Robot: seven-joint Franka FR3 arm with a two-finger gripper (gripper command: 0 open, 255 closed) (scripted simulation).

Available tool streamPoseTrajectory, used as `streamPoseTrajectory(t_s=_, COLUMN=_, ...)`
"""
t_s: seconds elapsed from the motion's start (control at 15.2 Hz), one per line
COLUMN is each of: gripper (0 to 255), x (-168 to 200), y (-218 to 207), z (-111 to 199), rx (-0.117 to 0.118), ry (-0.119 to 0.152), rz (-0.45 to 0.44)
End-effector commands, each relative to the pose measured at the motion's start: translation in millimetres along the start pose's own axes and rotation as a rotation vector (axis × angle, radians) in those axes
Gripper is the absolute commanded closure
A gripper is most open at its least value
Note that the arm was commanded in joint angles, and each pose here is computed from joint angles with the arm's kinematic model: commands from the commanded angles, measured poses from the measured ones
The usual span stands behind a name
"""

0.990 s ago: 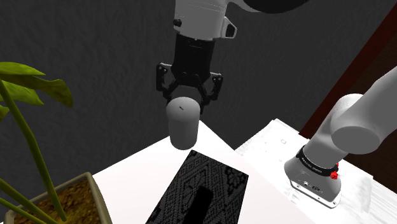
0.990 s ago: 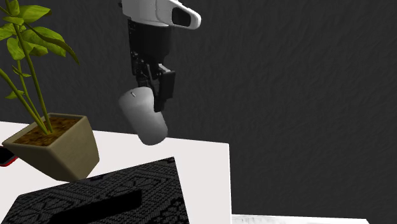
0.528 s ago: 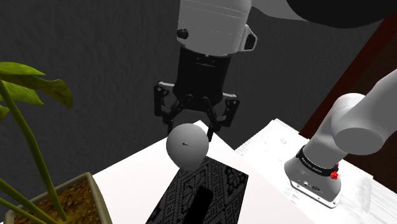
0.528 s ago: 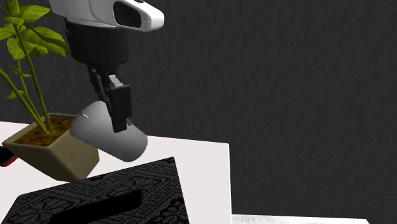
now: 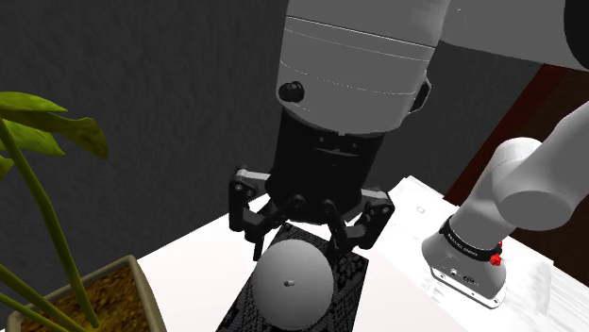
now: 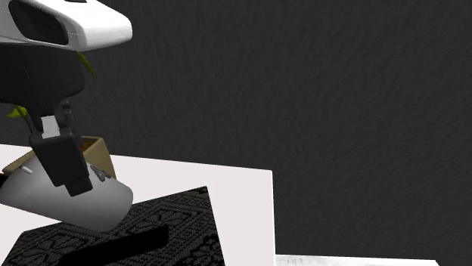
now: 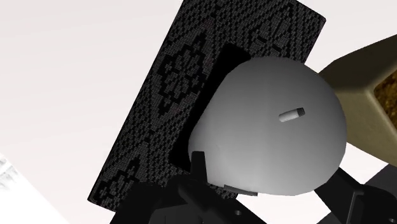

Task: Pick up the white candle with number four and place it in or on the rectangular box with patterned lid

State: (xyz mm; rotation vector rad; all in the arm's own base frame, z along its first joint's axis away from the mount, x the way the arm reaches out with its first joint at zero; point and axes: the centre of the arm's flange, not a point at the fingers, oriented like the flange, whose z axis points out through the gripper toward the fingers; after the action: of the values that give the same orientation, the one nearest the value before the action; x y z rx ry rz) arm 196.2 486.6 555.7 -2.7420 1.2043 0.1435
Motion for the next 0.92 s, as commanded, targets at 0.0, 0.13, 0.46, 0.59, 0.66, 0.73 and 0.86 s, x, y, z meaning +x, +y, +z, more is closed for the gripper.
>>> streamPoseTrajectory(t_s=0.0, gripper=255, x=-1, y=1, z=9, rx=0.001, ry=0.000, rz=0.001)
streamPoseTrajectory(t_s=0.13, gripper=255, x=1, y=2, z=19, rx=0.001, ry=0.000, rz=0.001)
streamPoseTrajectory(t_s=0.46, gripper=255, x=5, y=5, z=45, rx=0.001, ry=0.000, rz=0.001)
streamPoseTrajectory(t_s=0.59, gripper=255, x=6, y=6, z=56, rx=0.001, ry=0.000, rz=0.001)
streamPoseTrajectory(t_s=0.66, gripper=255, x=7, y=6, z=61, rx=0.001, ry=0.000, rz=0.001)
streamPoseTrajectory(t_s=0.73, gripper=255, x=8, y=6, z=66, rx=0.001, ry=0.000, rz=0.001)
streamPoseTrajectory(t_s=0.86, gripper=255, x=9, y=7, z=77, rx=0.001, ry=0.000, rz=0.001)
